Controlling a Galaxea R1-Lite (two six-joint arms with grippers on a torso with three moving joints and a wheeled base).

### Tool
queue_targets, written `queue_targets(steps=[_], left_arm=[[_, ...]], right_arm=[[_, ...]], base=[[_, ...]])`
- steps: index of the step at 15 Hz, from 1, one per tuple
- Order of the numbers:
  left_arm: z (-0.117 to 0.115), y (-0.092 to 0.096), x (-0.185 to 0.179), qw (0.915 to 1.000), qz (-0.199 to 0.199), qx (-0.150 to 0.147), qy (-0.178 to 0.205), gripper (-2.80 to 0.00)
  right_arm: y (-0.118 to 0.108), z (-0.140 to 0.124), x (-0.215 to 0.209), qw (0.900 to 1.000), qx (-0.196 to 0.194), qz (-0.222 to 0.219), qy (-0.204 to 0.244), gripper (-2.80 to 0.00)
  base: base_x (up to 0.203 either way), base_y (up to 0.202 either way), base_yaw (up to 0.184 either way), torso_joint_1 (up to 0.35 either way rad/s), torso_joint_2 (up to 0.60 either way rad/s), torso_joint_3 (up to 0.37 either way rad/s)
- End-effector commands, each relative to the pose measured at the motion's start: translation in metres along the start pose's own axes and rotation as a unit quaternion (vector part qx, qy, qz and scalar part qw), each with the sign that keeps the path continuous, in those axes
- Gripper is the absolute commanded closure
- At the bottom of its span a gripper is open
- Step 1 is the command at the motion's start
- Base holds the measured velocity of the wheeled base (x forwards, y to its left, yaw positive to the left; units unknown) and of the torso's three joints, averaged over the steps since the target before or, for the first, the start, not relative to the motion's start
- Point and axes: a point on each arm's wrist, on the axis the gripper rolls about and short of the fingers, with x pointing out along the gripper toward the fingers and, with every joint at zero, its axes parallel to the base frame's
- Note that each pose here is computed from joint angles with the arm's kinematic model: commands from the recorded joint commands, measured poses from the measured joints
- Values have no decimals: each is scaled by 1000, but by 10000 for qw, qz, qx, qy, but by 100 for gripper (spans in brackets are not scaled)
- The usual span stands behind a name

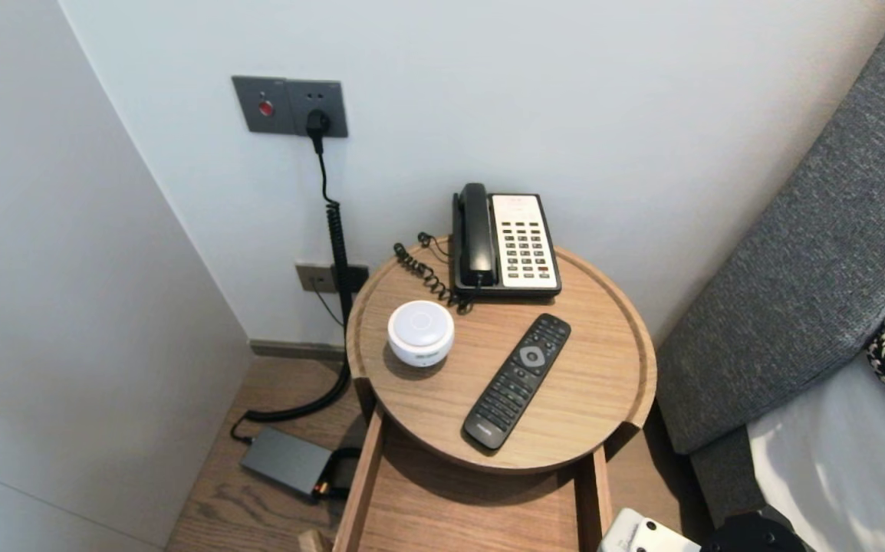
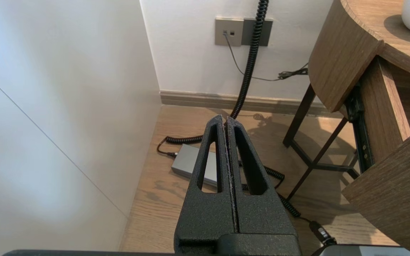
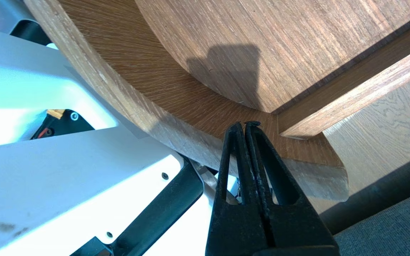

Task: Open the nightstand drawer, then put the remote controls on the table in the drawer one by one

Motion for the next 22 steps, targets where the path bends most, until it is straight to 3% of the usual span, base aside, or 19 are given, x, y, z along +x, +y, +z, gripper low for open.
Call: queue_targets(steps=[1,6,12,14,18,20,22], left_arm=[[-4,0,1,10000,-1,3,62,0],[-4,0,1,10000,5,3,59,0],[-4,0,1,10000,0,3,68,0],[-4,0,1,10000,-1,3,68,0],[-4,0,1,10000,3,3,60,0],[-4,0,1,10000,4,3,61,0],[-4,0,1,10000,-1,3,67,0]], right_arm=[[-1,2,-3,10000,43,-1,-84,0],[-16,42,-46,9900,760,-140,-1178,0],[-24,79,-106,9811,1218,-289,-1476,0],[-35,93,-116,9727,1617,-487,-1591,0],[-39,124,-126,9525,2376,-461,-1851,0],[-41,140,-128,9444,2728,-534,-1754,0],[-52,161,-117,9302,3165,-757,-1699,0]], base=[[0,0,0,0,0,0],[0,0,0,0,0,0],[0,0,0,0,0,0],[0,0,0,0,0,0],[0,0,0,0,0,0],[0,0,0,0,0,0],[0,0,0,0,0,0]])
